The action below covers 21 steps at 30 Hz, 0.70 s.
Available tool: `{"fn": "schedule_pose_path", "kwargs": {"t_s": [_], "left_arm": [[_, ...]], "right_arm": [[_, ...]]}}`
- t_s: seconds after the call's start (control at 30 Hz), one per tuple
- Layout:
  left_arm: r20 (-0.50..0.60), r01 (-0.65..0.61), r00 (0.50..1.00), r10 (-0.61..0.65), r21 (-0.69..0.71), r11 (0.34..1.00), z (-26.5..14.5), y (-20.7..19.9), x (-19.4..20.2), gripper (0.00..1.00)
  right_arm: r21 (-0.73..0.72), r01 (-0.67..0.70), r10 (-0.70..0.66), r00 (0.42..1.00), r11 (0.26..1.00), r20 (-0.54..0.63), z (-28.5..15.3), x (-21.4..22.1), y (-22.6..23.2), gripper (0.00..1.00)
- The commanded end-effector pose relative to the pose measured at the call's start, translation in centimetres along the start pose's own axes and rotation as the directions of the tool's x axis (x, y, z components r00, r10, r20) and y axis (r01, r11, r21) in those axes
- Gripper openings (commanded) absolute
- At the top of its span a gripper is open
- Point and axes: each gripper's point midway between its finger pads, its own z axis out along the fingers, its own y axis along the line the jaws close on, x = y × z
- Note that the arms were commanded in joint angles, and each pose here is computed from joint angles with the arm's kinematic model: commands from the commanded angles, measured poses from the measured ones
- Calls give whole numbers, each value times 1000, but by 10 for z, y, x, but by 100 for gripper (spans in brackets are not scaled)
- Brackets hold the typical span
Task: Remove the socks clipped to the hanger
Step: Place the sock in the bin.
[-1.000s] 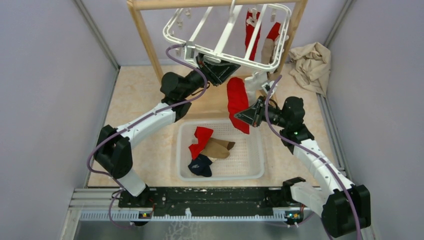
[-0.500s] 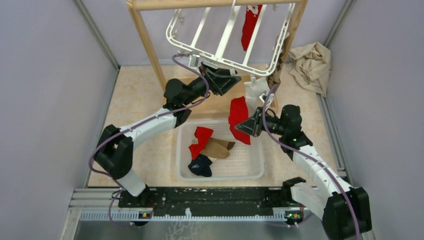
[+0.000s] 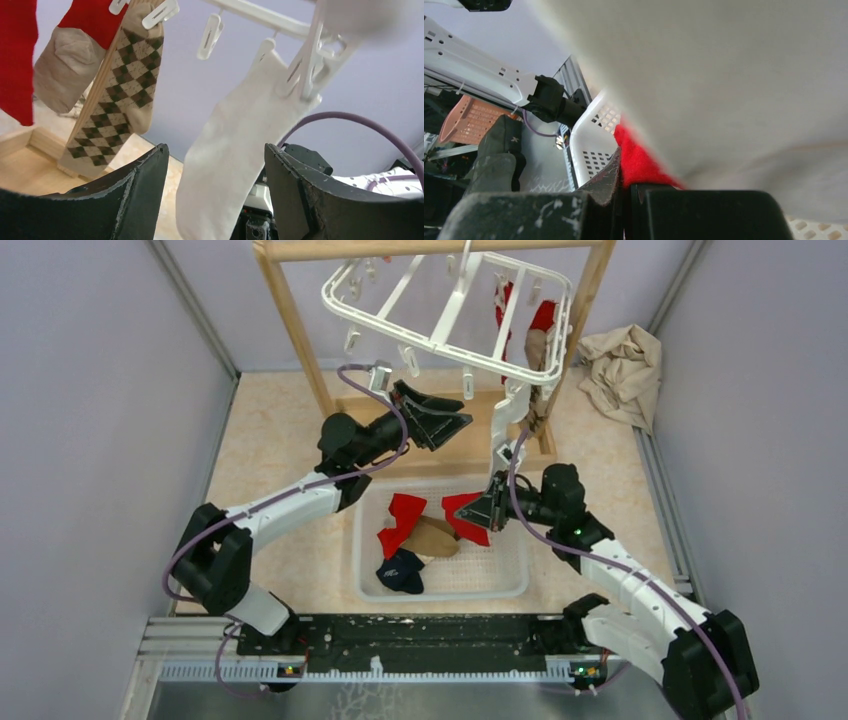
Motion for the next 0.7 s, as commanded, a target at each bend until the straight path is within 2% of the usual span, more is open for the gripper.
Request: {"fn": "schedule_pose_path", "kwargs": {"t_s": [0.0, 0.5, 0.67], "left_arm": [[-13, -13, 1000, 13, 0, 1000, -17, -11, 1, 76], [-163, -29, 987, 8, -128, 991, -84, -17, 36, 77], [-177, -44, 984, 11, -183, 982, -113, -19, 43, 78]], "right_arm": [[24, 46, -47, 999, 999, 27, 6, -2, -1, 0], [180, 74, -64, 996, 981, -56, 32, 23, -32, 0], [209, 78, -59, 994, 975, -96, 43, 31, -43, 1]]}}
